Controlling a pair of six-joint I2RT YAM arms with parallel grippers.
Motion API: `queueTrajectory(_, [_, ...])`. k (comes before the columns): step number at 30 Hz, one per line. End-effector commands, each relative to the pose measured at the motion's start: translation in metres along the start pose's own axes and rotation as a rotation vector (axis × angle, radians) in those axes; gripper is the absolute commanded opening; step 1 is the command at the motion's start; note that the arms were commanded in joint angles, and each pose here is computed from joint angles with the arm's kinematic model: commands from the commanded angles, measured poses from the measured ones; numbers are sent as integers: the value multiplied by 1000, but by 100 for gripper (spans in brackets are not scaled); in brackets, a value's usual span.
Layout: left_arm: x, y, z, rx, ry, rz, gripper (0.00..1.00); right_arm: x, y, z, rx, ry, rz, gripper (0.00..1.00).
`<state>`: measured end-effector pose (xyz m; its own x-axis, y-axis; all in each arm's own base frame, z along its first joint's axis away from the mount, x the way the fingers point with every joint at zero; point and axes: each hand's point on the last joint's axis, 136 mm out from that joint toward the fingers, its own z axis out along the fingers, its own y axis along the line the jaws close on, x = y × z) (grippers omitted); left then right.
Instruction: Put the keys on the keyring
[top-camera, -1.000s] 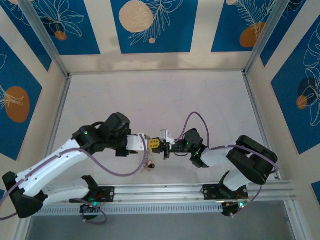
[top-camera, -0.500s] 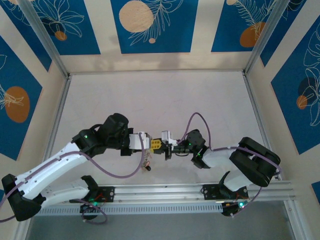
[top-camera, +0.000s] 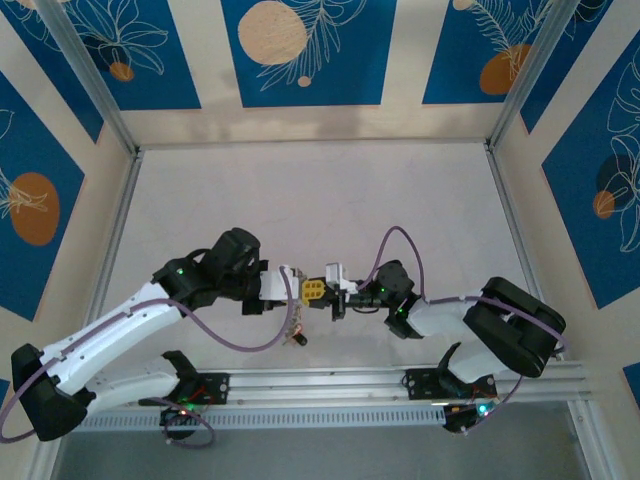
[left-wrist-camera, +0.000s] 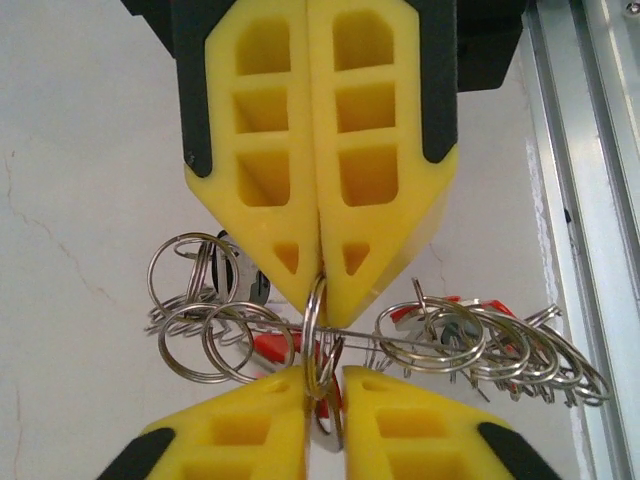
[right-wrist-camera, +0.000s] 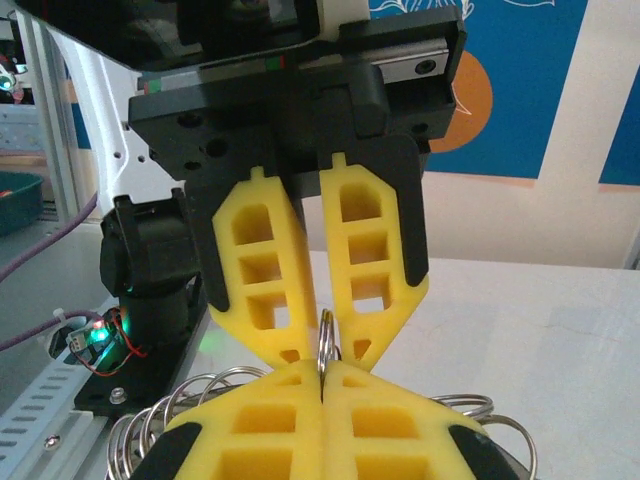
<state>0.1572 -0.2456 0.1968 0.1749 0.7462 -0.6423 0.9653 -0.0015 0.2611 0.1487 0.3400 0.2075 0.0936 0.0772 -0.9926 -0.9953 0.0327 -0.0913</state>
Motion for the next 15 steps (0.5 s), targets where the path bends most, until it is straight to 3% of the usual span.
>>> queueTrajectory(1, [-6,-1,-2,25,-31,8,9,-19,2,-1,4,-58,-80,0])
queueTrajectory(9, [-15,0,-10,67,-13,35,0,-5,-2,-3,36,-9,-69,1])
queueTrajectory(12, [-16,1,-12,79,2,38,0,0,-4,-3,47,17,-63,19])
queueTrajectory(15, [-11,1,-12,98,52,31,0,2,-5,-4,56,34,-78,25])
